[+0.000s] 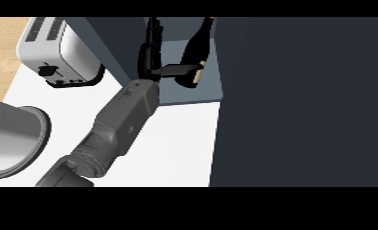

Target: Pick up the wine, place it into the cabinet and close the cabinet

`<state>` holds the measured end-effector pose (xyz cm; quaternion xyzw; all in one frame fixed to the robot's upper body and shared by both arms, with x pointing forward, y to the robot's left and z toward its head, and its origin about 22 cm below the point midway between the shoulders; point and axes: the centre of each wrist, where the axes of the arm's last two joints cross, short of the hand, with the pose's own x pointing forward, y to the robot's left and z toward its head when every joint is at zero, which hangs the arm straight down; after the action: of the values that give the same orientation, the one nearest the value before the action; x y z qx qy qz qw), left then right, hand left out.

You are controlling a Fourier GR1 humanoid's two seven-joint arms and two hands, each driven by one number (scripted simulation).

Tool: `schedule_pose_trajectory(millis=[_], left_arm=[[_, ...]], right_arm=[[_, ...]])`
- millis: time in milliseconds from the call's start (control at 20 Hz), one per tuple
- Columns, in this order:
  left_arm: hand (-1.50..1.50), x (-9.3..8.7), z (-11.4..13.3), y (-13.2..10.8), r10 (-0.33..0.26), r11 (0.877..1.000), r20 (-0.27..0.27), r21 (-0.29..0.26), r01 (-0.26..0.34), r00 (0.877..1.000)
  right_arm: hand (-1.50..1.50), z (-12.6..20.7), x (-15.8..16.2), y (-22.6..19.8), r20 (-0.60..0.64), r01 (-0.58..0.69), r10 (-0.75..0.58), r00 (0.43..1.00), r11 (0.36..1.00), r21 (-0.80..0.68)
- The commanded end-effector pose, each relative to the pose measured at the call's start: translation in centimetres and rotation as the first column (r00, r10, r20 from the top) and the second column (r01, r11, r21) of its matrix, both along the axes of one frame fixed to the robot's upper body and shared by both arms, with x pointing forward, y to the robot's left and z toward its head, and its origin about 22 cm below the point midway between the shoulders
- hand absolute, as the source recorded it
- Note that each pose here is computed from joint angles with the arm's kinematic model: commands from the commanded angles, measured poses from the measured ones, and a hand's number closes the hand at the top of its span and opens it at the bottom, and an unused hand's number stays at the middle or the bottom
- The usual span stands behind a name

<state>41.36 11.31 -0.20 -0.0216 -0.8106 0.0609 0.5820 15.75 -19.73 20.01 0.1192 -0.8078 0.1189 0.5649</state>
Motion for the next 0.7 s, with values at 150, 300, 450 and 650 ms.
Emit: schedule_pose_trajectory(millis=[150,300,450,650], left_arm=[[-1.5,-1.9,-2.2,0.3,0.01,0.999,-0.055,-0.052,-0.013,0.998],[-1.5,-3.8,-3.2,-0.6,-0.007,0.998,-0.055,-0.06,0.004,0.998],[-1.5,-5.7,-2.9,-2.9,-0.043,0.998,-0.056,-0.055,0.04,0.998],[-1.5,-9.5,-2.8,-5.2,-0.054,0.998,-0.059,-0.041,0.051,0.997]], right_arm=[[-1.5,0.5,-1.2,0.3,0.021,-0.007,0.007,1.0,1.0,0.018],[-1.5,0.9,-0.8,-0.6,-0.003,0.018,-0.018,1.0,1.0,-0.002],[-1.5,0.6,-0.8,-0.6,0.02,0.022,-0.022,1.0,1.0,-0.001],[-1.5,-0.2,-1.5,-0.5,0.009,0.062,-0.062,0.998,0.998,0.001]])
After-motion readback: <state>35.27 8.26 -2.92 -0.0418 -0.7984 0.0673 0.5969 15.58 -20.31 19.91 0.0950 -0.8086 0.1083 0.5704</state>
